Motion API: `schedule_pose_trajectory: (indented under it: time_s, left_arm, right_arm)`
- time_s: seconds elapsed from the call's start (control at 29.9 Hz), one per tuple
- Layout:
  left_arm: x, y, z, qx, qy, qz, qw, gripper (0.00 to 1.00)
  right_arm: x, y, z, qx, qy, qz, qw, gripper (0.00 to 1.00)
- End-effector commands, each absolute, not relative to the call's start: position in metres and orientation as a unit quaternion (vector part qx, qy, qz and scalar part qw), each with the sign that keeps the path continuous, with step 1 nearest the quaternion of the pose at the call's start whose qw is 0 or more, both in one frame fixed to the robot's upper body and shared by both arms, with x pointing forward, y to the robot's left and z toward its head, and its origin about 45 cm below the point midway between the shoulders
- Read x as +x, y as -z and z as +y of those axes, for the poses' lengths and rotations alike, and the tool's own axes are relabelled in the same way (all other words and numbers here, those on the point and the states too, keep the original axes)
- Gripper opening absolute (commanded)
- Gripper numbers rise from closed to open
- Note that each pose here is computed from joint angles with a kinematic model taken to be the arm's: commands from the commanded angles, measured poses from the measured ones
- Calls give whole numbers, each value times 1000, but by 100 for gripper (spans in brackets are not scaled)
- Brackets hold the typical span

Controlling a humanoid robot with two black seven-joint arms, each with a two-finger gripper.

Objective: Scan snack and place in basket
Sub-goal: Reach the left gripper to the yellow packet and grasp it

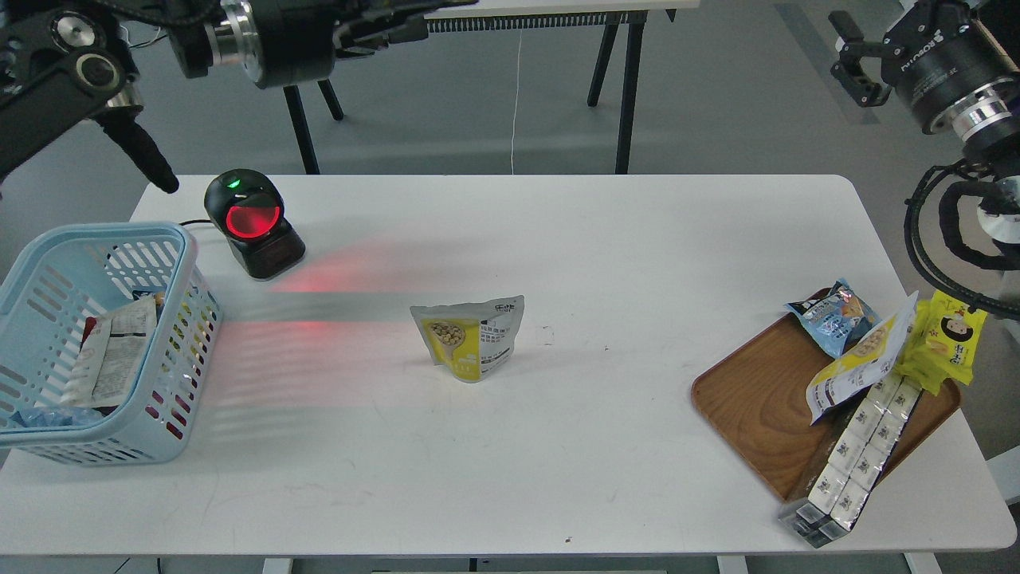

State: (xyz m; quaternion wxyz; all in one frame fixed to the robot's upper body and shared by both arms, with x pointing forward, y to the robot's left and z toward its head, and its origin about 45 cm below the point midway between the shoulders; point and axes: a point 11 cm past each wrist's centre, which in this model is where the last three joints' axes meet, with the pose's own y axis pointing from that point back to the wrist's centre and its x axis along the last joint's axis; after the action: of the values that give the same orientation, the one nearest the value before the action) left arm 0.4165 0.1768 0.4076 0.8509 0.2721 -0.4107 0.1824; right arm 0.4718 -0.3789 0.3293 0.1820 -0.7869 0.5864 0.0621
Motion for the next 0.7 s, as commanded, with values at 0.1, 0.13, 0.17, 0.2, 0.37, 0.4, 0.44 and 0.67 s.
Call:
schedule_pose_trajectory:
  time_s: [0.1,0.13,0.17,0.2,0.37,0.4,0.44,0.67]
  left_arm:
    - [383,-371,150,324,-87,-511,792,98]
    - [379,-364,148,328,-75,-520,785,97]
    - [377,-357,145,331,-65,-528,779,96]
    - [376,-348,140,335,-55,-535,774,94]
    - [368,-290,145,387,-8,-559,733,93]
    - [367,-284,147,395,-1,-567,723,93]
    - [367,-280,148,405,9,-579,707,93]
    - [355,-248,151,432,88,-612,656,92]
  right_arm:
    - [457,-293,-383,-766,-127,582,239,99]
    - [455,-290,-386,-760,-131,586,247,99]
    - [453,-290,-390,-755,-133,589,257,99]
    - [452,-290,-394,-749,-135,591,267,99]
    - [453,-280,-378,-744,-157,578,297,99]
    - [453,-279,-376,-744,-159,577,298,99]
    - [453,-279,-376,-744,-159,576,298,99]
    - [452,-278,-376,-744,-161,575,300,99]
